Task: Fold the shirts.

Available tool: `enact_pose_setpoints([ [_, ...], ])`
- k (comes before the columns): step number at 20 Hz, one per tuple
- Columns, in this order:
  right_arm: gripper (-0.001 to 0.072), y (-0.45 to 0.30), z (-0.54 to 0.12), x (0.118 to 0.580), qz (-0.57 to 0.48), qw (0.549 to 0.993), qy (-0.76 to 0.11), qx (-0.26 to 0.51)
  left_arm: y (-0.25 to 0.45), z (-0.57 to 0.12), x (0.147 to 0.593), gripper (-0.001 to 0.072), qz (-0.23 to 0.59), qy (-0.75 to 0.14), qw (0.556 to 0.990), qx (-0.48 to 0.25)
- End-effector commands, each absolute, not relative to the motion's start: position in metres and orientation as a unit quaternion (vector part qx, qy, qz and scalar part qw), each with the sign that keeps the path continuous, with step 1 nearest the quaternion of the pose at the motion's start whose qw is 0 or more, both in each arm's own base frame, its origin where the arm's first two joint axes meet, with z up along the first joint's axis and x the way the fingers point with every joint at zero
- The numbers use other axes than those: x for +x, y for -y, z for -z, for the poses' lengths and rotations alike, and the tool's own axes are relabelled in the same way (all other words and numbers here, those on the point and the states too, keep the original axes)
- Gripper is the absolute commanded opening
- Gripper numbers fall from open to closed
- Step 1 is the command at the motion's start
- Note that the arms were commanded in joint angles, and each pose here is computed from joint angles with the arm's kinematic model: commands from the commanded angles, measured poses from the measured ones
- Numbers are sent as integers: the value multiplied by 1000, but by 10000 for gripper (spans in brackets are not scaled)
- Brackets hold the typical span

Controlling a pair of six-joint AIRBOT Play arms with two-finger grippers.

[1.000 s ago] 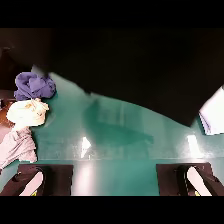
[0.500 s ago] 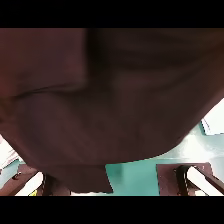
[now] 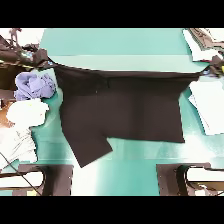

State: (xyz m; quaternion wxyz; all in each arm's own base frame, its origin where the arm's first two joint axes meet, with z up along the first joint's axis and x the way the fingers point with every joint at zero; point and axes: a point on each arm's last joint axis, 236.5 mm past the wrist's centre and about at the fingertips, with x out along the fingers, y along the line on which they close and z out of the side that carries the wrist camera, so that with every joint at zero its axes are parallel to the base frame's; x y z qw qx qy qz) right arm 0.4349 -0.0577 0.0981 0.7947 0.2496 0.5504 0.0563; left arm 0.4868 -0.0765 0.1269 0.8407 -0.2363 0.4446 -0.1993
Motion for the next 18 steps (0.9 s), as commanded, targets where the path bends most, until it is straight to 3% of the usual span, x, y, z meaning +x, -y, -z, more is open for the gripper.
enact_pose_setpoints([
  [1,14,51,-45,490,-40,811,-528,249,75,-96,543,24,196,-387,855,-285],
  [5,14,41,-50,544,-26,866,-446,224,55,-95,575,24,164,-331,884,-285],
  [9,14,36,-48,549,-14,885,-445,138,54,-85,569,24,174,-345,891,-239],
  [14,13,19,-12,492,-33,819,-571,56,57,-36,513,24,209,-474,843,-144],
  [18,13,8,13,454,-42,774,-630,55,35,-2,471,24,196,-563,799,-75],
])
